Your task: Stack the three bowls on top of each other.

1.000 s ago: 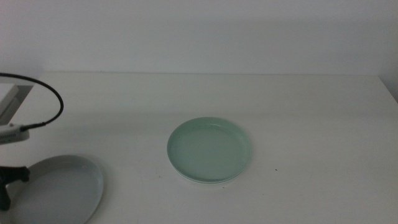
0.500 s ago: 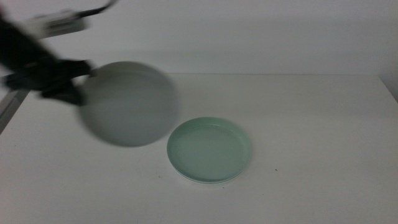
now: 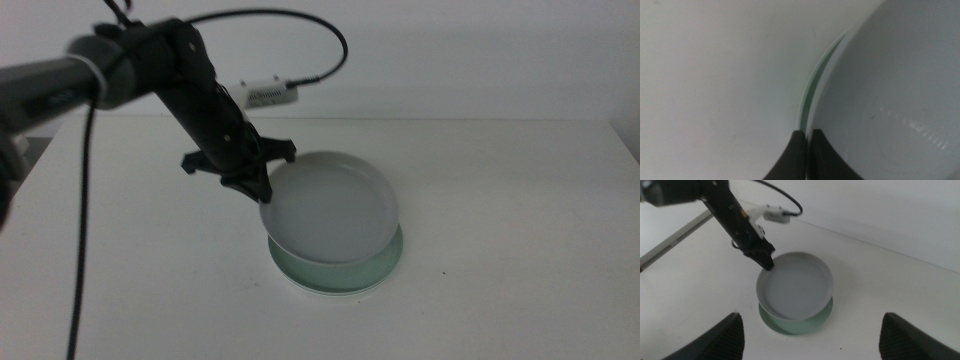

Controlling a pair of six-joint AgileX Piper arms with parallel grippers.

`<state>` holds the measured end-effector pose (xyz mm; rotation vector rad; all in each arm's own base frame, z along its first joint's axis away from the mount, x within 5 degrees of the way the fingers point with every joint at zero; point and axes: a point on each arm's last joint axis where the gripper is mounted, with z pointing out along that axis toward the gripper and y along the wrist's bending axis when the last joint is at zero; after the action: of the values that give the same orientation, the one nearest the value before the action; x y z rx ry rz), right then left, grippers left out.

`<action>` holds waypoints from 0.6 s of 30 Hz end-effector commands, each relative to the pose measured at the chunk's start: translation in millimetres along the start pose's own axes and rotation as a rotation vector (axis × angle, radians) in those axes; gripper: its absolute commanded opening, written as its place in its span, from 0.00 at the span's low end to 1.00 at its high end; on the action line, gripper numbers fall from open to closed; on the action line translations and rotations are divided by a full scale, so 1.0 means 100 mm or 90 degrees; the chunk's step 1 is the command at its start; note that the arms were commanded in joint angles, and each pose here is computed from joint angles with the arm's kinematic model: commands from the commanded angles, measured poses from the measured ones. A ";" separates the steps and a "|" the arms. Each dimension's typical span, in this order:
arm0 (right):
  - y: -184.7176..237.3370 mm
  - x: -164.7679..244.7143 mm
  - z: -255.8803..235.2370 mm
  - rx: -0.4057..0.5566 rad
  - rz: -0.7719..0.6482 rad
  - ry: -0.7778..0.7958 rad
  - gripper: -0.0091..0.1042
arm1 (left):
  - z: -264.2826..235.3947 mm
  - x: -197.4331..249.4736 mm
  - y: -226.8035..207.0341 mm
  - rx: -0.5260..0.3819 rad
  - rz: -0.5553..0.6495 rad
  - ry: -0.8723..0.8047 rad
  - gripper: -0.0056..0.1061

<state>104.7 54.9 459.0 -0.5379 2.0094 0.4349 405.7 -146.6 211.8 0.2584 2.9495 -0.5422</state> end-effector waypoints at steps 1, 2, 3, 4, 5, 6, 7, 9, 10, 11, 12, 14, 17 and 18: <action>0.00 0.01 0.00 0.002 0.000 -0.002 0.90 | 0.09 -0.03 -0.05 0.017 -0.001 0.001 0.03; 0.00 0.01 0.00 0.002 0.000 -0.002 0.90 | 0.13 -0.03 -0.04 0.022 -0.007 0.005 0.04; 0.00 0.01 0.00 0.002 0.000 -0.002 0.90 | 0.17 -0.03 -0.03 0.024 -0.008 0.010 0.04; 0.00 0.01 0.00 0.002 0.000 -0.002 0.90 | 0.19 -0.04 -0.03 0.026 -0.009 0.009 0.04; 0.00 0.00 0.00 0.002 0.000 -0.004 0.90 | 0.21 -0.04 -0.02 0.026 -0.001 0.011 0.04; 0.00 0.00 0.00 0.002 0.000 -0.004 0.90 | 0.21 -0.04 -0.02 0.027 0.004 0.008 0.05; 0.00 0.00 0.00 0.002 0.000 -0.004 0.90 | 0.21 -0.04 -0.02 0.028 0.011 0.006 0.07; 0.00 0.00 0.00 0.002 0.000 -0.004 0.90 | 0.21 -0.04 -0.03 0.035 0.021 0.007 0.11; 0.00 0.00 0.00 0.002 0.000 -0.004 0.90 | 0.20 -0.04 -0.03 0.037 0.027 0.008 0.16; 0.00 0.00 0.00 0.002 0.000 -0.004 0.90 | 0.16 -0.04 -0.04 0.038 0.038 0.005 0.19; 0.00 0.00 0.00 0.002 0.000 -0.004 0.90 | 0.14 -0.03 -0.05 0.039 0.051 0.008 0.24; 0.00 0.00 0.00 0.002 0.000 -0.004 0.90 | 0.05 -0.01 -0.07 0.032 0.066 0.008 0.37; 0.00 0.00 0.00 0.002 0.000 -0.004 0.90 | -0.17 0.03 -0.10 0.010 0.088 -0.008 0.64; 0.00 0.00 0.00 0.002 0.000 -0.004 0.90 | -0.26 0.04 -0.11 0.001 0.090 -0.019 0.71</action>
<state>104.7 54.9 459.0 -0.5379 2.0094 0.4349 402.1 -150.3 217.2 0.4346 2.9149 -0.5482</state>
